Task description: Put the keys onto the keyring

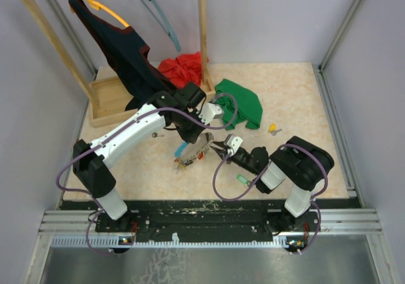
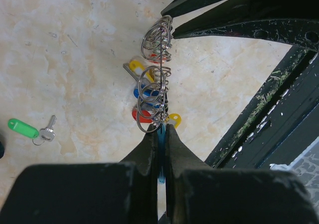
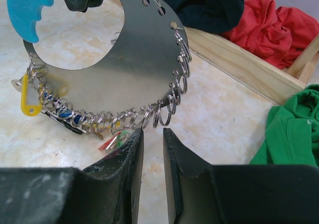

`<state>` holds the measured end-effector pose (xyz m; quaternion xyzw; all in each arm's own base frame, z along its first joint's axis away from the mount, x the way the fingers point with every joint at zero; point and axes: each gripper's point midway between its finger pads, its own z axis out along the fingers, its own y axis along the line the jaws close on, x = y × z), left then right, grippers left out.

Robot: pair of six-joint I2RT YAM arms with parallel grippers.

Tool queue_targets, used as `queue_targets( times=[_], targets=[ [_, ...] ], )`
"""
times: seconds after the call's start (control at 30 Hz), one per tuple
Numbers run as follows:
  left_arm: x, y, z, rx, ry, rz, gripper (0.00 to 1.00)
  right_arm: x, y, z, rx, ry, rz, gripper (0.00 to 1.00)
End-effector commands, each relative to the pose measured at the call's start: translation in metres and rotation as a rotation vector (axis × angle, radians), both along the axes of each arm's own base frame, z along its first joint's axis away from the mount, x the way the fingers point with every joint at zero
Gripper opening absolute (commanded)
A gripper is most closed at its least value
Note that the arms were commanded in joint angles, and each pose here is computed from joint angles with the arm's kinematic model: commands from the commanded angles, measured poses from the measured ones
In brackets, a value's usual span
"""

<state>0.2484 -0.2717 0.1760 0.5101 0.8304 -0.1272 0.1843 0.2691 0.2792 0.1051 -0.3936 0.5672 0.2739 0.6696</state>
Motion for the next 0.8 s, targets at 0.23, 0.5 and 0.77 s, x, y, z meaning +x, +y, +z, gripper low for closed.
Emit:
queue_targets(
  times=[0.23,0.5,0.77],
  targets=[
    [0.000,-0.008,0.006,-0.025,-0.010,-0.021,0.00,-0.003,0.006,0.060,0.161,-0.147,0.019,0.21],
    [0.009,-0.013,0.015,-0.047,-0.035,0.027,0.00,-0.030,0.018,0.041,0.123,-0.106,0.084,0.22],
    [0.010,-0.020,0.030,-0.105,-0.052,0.032,0.00,-0.042,0.036,0.034,0.099,-0.115,0.163,0.20]
  ],
)
